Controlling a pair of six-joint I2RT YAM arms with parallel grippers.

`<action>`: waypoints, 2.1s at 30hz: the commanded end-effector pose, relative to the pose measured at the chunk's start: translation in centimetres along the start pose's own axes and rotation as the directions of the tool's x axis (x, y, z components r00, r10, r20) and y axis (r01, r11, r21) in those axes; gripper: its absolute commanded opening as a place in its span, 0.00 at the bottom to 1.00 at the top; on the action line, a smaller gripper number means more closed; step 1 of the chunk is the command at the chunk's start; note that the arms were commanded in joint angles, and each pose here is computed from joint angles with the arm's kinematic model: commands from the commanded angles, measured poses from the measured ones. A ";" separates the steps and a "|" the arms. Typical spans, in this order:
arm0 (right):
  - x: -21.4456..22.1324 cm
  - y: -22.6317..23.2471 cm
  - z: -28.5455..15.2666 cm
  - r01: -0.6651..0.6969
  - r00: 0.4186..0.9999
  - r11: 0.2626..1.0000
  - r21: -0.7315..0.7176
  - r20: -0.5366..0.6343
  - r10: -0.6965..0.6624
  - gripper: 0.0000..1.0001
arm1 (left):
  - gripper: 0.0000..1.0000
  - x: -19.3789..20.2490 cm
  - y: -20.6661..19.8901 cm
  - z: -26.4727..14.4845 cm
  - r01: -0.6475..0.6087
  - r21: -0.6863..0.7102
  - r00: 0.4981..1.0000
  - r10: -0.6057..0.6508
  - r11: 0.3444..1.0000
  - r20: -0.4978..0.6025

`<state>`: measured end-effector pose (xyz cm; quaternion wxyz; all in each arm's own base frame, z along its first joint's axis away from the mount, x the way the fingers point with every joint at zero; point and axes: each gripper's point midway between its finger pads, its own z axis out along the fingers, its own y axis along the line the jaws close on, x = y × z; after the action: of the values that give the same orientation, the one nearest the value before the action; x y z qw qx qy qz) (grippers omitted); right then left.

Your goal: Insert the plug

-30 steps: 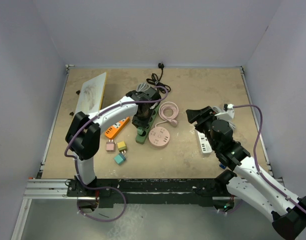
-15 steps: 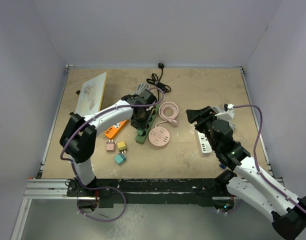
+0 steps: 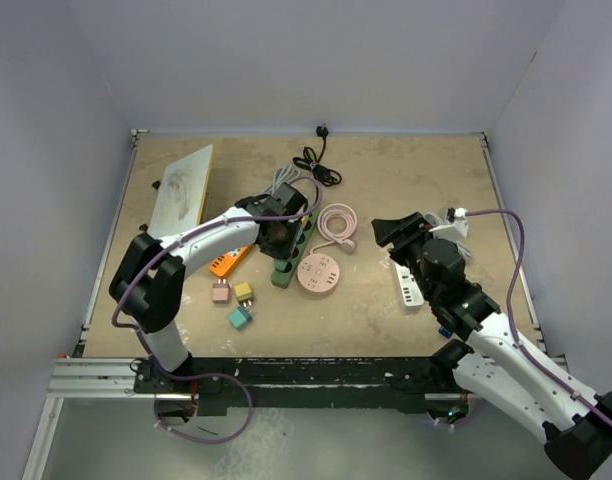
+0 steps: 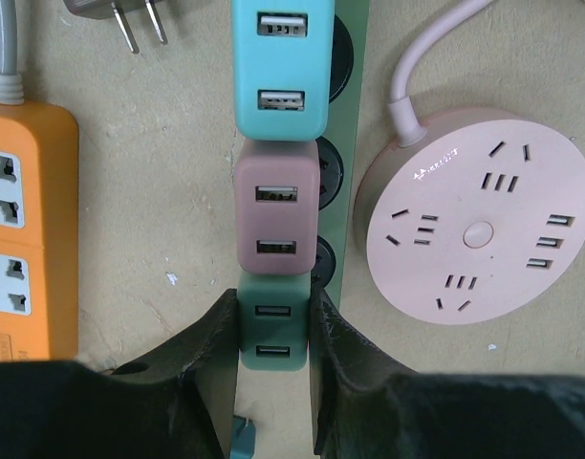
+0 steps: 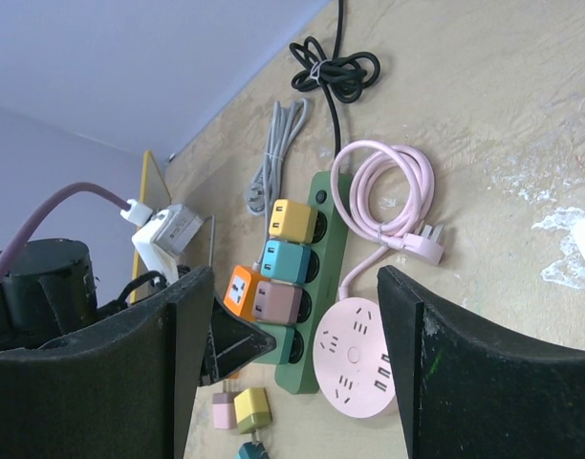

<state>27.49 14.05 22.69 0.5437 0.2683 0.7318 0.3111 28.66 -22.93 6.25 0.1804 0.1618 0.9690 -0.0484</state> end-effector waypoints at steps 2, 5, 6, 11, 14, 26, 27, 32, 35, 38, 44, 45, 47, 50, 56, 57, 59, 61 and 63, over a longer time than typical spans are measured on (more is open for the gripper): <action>-0.9 0.5 0.2 -0.015 0.999 1.000 -0.003 0.031 0.015 0.71 | 0.00 7.7 4.0 4.6 -0.032 -0.194 0.975 -0.012 0.980 -0.221; -0.9 0.5 0.2 -0.016 0.999 1.000 -0.001 0.033 0.016 0.71 | 0.00 8.8 4.1 4.8 -0.013 -0.239 0.980 -0.036 0.971 -0.198; -0.9 0.5 0.2 -0.016 0.999 1.000 -0.001 0.035 0.016 0.71 | 0.00 9.4 4.2 5.0 -0.002 -0.242 0.979 -0.047 0.970 -0.196; -1.1 0.6 0.3 -0.013 0.999 1.000 -0.001 0.041 0.013 0.71 | 0.00 11.6 5.6 6.0 -0.018 -0.315 0.979 -0.048 0.949 -0.200; -1.1 0.8 0.4 -0.011 0.999 1.000 -0.004 0.039 0.011 0.70 | 0.00 11.6 4.9 6.1 -0.013 -0.289 0.979 -0.046 0.957 -0.199; -1.8 1.2 0.0 -0.012 0.999 1.000 -0.005 0.051 0.013 0.70 | 0.46 -1.6 1.0 -4.4 0.058 -0.108 0.990 -0.043 0.992 0.134; -1.8 1.1 -0.1 -0.012 0.999 1.000 0.000 0.051 0.012 0.70 | 0.51 -2.5 0.8 -5.3 0.066 -0.098 0.985 -0.050 0.993 0.163; -1.7 1.0 -0.2 -0.016 0.999 1.000 0.004 0.046 0.015 0.70 | 0.60 -4.0 0.1 -7.0 0.082 -0.043 0.971 -0.070 0.996 0.229; -1.6 1.0 -0.1 -0.019 0.999 1.000 0.001 0.042 0.019 0.70 | 0.61 -3.5 -0.6 -6.3 0.073 0.005 0.977 -0.072 0.997 0.202; -1.5 1.1 0.0 -0.018 0.999 1.000 0.000 0.040 0.018 0.70 | 0.60 -2.5 -0.7 -4.8 0.070 0.012 0.986 -0.071 0.997 0.152; -1.4 1.0 0.0 -0.012 0.999 1.000 0.002 0.033 0.012 0.70 | 0.44 -1.2 -0.7 -2.4 0.072 0.045 0.995 -0.075 0.996 0.066; -1.4 1.0 0.0 -0.011 0.999 1.000 0.003 0.033 0.011 0.70 | 0.42 -1.0 -0.7 -2.1 0.070 0.047 0.996 -0.072 0.996 0.055; -1.4 1.0 0.0 -0.012 0.999 1.000 0.004 0.034 0.012 0.70 | 0.36 -0.7 -0.8 -1.6 0.065 0.050 0.997 -0.067 0.997 0.038; -1.4 1.0 0.0 -0.013 0.999 1.000 0.003 0.035 0.013 0.70 | 0.25 -0.2 -0.7 -0.9 0.055 0.048 0.998 -0.056 0.997 0.013; -1.2 1.0 0.1 -0.011 1.000 1.000 0.006 0.030 0.011 0.70 | 0.00 2.5 0.5 1.0 0.013 -0.009 0.997 -0.014 1.000 -0.079; -1.3 1.0 0.1 -0.011 0.999 1.000 0.006 0.030 0.011 0.70 | 0.00 3.5 0.9 1.5 0.003 -0.027 0.994 -0.006 1.000 -0.105; -1.2 0.9 0.2 -0.010 1.000 1.000 0.008 0.029 0.010 0.70 | 0.00 5.3 1.8 2.4 -0.016 -0.072 0.988 0.004 0.997 -0.152; -1.2 0.8 0.2 -0.012 1.000 1.000 0.009 0.029 0.011 0.70 | 0.00 7.3 2.4 3.5 -0.045 -0.118 0.979 0.020 0.992 -0.202; -1.0 0.8 0.3 -0.013 1.000 1.000 0.009 0.027 0.012 0.70 | 0.00 9.4 2.9 4.7 -0.053 -0.146 0.970 0.016 0.988 -0.244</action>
<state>27.48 13.98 21.49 0.5330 0.2676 0.7469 0.2940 27.66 -22.90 6.31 0.1835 0.1537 0.9693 -0.0555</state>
